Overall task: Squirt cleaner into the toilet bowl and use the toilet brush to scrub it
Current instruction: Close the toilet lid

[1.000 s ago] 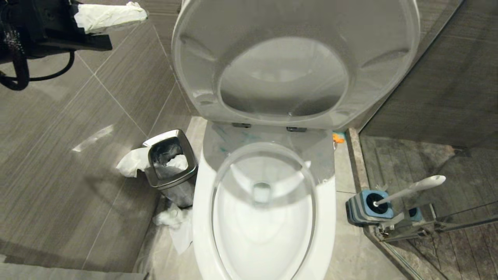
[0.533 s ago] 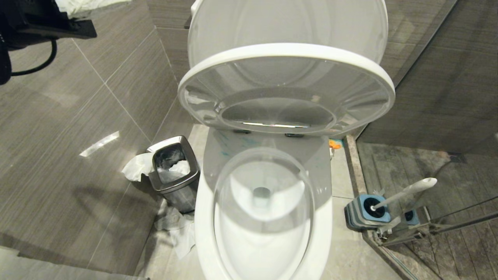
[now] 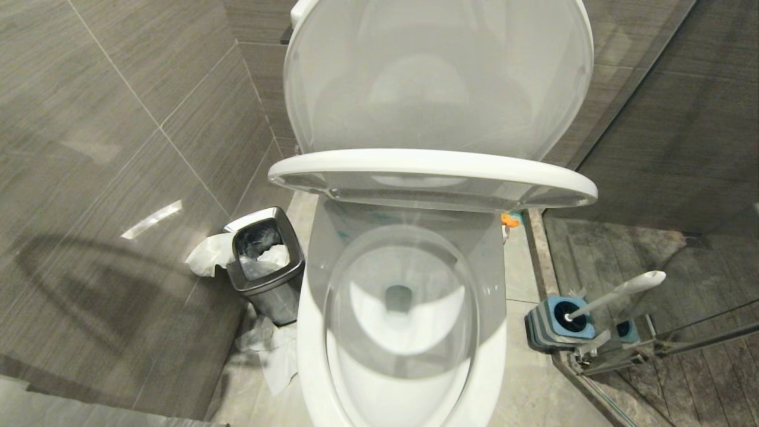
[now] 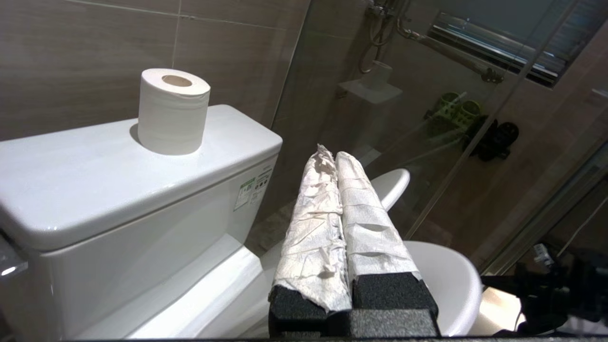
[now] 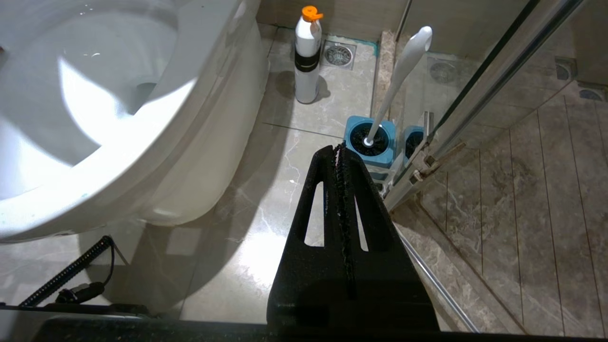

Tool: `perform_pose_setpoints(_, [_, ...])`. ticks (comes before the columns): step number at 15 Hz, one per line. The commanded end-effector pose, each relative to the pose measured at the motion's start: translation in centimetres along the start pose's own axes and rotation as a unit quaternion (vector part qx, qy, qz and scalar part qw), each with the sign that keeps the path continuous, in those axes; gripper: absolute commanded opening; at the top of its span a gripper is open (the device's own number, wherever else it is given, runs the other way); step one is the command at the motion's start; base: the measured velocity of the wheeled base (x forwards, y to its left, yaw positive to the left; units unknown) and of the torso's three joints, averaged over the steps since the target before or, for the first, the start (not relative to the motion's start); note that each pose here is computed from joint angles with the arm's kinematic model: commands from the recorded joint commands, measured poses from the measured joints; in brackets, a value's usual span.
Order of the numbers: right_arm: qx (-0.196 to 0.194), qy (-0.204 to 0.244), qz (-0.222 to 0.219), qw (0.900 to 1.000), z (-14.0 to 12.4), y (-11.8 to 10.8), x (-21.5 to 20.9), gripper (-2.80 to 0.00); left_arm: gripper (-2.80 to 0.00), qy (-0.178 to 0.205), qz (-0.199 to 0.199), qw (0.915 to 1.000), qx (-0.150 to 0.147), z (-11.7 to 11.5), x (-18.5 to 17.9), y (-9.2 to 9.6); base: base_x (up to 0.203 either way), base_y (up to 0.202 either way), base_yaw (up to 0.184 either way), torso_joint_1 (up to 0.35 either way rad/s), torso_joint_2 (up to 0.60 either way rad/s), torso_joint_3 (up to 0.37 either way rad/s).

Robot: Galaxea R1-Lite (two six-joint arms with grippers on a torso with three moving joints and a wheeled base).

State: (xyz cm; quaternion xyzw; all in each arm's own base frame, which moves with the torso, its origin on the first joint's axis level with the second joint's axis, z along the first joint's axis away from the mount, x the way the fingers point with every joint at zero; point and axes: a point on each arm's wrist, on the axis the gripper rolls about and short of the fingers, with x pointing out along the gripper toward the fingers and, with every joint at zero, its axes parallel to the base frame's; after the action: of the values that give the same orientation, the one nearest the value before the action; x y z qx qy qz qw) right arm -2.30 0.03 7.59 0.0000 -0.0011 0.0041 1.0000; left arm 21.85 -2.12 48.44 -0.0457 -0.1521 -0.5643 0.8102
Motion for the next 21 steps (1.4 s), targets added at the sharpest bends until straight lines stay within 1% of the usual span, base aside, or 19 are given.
perform_pose_setpoints(1, [0.0,0.0,0.0,1.0,0.0,0.0,0.0,-2.8,-2.8,0.009,0.013,0.9996,-0.024,1.9,-0.9,-2.7,0.0,0.0,0.0,0.0,0.0,0.0])
perform_pose_setpoints(2, [0.0,0.0,0.0,1.0,0.0,0.0,0.0,-2.8,-2.8,0.015,0.019,0.9989,-0.04,2.2,-1.2,-3.7,0.0,0.0,0.0,0.0,0.0,0.0])
perform_pose_setpoints(4, [0.0,0.0,0.0,1.0,0.0,0.0,0.0,-2.8,-2.8,0.024,0.029,0.9973,-0.063,2.4,-1.7,-4.8,0.0,0.0,0.0,0.0,0.0,0.0])
perform_pose_setpoints(6, [0.0,0.0,0.0,1.0,0.0,0.0,0.0,-2.8,-2.8,0.018,0.038,0.997,-0.065,2.4,-1.6,-4.9,0.0,0.0,0.0,0.0,0.0,0.0])
perform_pose_setpoints(7, [0.0,0.0,0.0,1.0,0.0,0.0,0.0,-2.8,-2.8,0.014,0.021,0.9972,-0.07,2.3,-1.0,-5.4,0.0,0.0,0.0,0.0,0.0,0.0])
perform_pose_setpoints(8, [0.0,0.0,0.0,1.0,0.0,0.0,0.0,-2.8,-2.8,0.01,-0.015,0.9965,-0.082,2.4,-0.2,-6.5,0.0,0.0,0.0,0.0,0.0,0.0])
perform_pose_setpoints(9, [0.0,0.0,0.0,1.0,0.0,0.0,0.0,-2.8,-2.8,0.005,-0.051,0.9932,-0.105,2.5,0.5,-7.8,0.0,0.0,0.0,0.0,0.0,0.0])
perform_pose_setpoints(10, [0.0,0.0,0.0,1.0,0.0,0.0,0.0,-2.8,-2.8,0.0,-0.085,0.9847,-0.152,2.8,0.9,-9.1,0.0,0.0,0.0,0.0,0.0,0.0])
perform_pose_setpoints(11, [0.0,0.0,0.0,1.0,0.0,0.0,0.0,-2.8,-2.8,-0.008,-0.115,0.9716,-0.207,3.1,1.5,-10.2,0.0,0.0,0.0,0.0,0.0,0.0])
perform_pose_setpoints(12, [0.0,0.0,0.0,1.0,0.0,0.0,0.0,-2.8,-2.8,-0.022,-0.13,0.9597,-0.248,3.1,2.2,-10.8,0.0,0.0,0.0,0.0,0.0,0.0])
perform_pose_setpoints(13, [0.0,0.0,0.0,1.0,0.0,0.0,0.0,-2.8,-2.8,-0.027,-0.125,0.9542,-0.27,2.4,3.3,-10.1,0.0,0.0,0.0,0.0,0.0,0.0])
perform_pose_setpoints(14, [0.0,0.0,0.0,1.0,0.0,0.0,0.0,-2.8,-2.8,-0.023,-0.106,0.9568,-0.27,1.1,4.4,-9.0,0.0,0.0,0.0,0.0,0.0,0.0])
perform_pose_setpoints(15, [0.0,0.0,0.0,1.0,0.0,0.0,0.0,-2.8,-2.8,-0.013,-0.07,0.9654,-0.251,-0.5,5.3,-7.9,0.0,0.0,0.0,0.0,0.0,0.0])
perform_pose_setpoints(16, [0.0,0.0,0.0,1.0,0.0,0.0,0.0,-2.8,-2.8,0.009,-0.021,0.9714,-0.236,-2.4,5.9,-7.0,0.0,0.0,0.0,0.0,0.0,0.0])
perform_pose_setpoints(17, [0.0,0.0,0.0,1.0,0.0,0.0,0.0,-2.8,-2.8,0.042,0.021,0.9767,-0.209,-4.4,6.5,-6.6,0.0,0.0,0.0,0.0,0.0,0.0])
perform_pose_setpoints(18, [0.0,0.0,0.0,1.0,0.0,0.0,0.0,-2.8,-2.8,0.069,0.044,0.983,-0.164,-5.9,7.1,-6.5,0.0,0.0,0.0,0.0,0.0,0.0])
perform_pose_setpoints(19, [0.0,0.0,0.0,1.0,0.0,0.0,0.0,-2.8,-2.8,0.085,0.064,0.9884,-0.109,-6.7,7.4,-6.4,0.0,0.0,0.0,0.0,0.0,0.0])
perform_pose_setpoints(20, [0.0,0.0,0.0,1.0,0.0,0.0,0.0,-2.8,-2.8,0.093,0.097,0.9896,-0.051,-7.0,7.9,-6.2,0.0,0.0,0.0,0.0,0.0,0.0])
perform_pose_setpoints(21, [0.0,0.0,0.0,1.0,0.0,0.0,0.0,-2.8,-2.8,0.084,0.126,0.9883,-0.016,-6.5,8.4,-6.2,0.0,0.0,0.0,0.0,0.0,0.0])
